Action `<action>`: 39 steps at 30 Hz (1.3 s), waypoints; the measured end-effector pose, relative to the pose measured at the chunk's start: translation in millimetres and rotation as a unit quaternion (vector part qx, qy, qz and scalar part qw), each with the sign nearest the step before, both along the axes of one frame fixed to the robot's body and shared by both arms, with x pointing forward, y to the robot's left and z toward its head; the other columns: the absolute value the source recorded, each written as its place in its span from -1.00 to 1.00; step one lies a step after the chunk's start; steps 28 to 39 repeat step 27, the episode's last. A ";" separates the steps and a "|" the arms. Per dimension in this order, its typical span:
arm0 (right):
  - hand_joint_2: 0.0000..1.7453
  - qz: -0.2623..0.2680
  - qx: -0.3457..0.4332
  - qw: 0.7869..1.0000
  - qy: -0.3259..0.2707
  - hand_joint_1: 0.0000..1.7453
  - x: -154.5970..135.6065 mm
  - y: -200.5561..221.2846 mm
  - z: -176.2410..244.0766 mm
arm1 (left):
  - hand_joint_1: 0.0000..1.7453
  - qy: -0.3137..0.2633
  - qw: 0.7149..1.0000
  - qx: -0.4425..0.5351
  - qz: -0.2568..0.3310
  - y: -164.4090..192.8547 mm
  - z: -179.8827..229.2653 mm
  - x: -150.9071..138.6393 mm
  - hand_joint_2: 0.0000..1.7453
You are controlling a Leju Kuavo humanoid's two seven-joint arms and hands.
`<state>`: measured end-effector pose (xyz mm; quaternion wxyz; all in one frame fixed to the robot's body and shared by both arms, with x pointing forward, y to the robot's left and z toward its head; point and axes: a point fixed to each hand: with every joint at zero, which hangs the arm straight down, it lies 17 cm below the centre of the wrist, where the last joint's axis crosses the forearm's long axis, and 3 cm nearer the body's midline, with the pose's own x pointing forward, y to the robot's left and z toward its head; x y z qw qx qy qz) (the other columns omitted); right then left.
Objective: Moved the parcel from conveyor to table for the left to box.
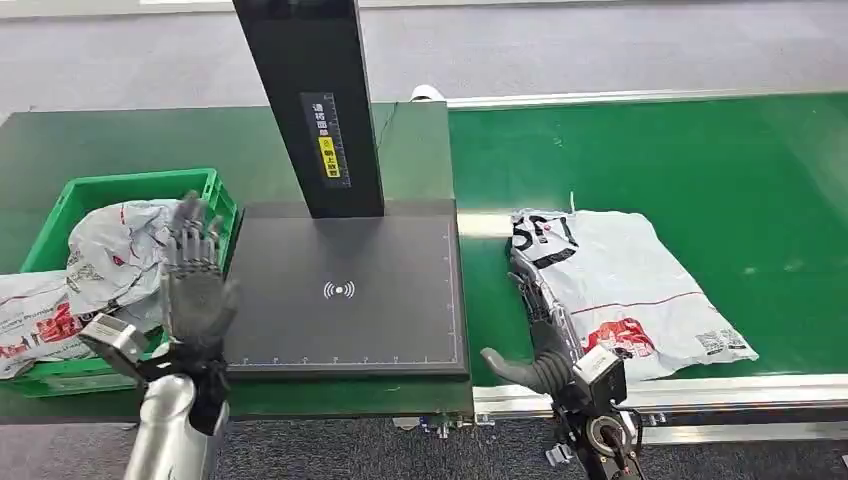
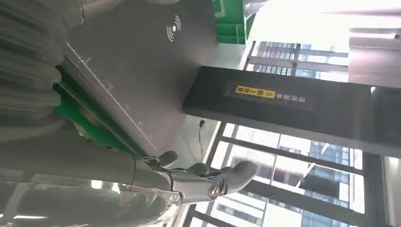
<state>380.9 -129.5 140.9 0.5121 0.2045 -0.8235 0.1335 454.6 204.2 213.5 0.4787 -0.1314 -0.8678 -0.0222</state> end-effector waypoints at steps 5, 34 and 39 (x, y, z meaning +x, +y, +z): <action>1.00 0.001 0.002 1.000 -0.002 -1.00 4.1 3.9 3.2 | -1.00 0.040 0.997 0.023 -0.059 -53.8 -32.9 -18.5 1.00; 1.00 0.012 0.022 1.000 0.006 -1.00 -3.0 21.6 3.9 | -1.00 0.105 0.988 0.054 -0.099 -116.8 -86.7 -54.5 1.00; 1.00 0.012 0.022 1.000 0.006 -1.00 -3.0 21.6 3.9 | -1.00 0.105 0.988 0.054 -0.099 -116.8 -86.7 -54.5 1.00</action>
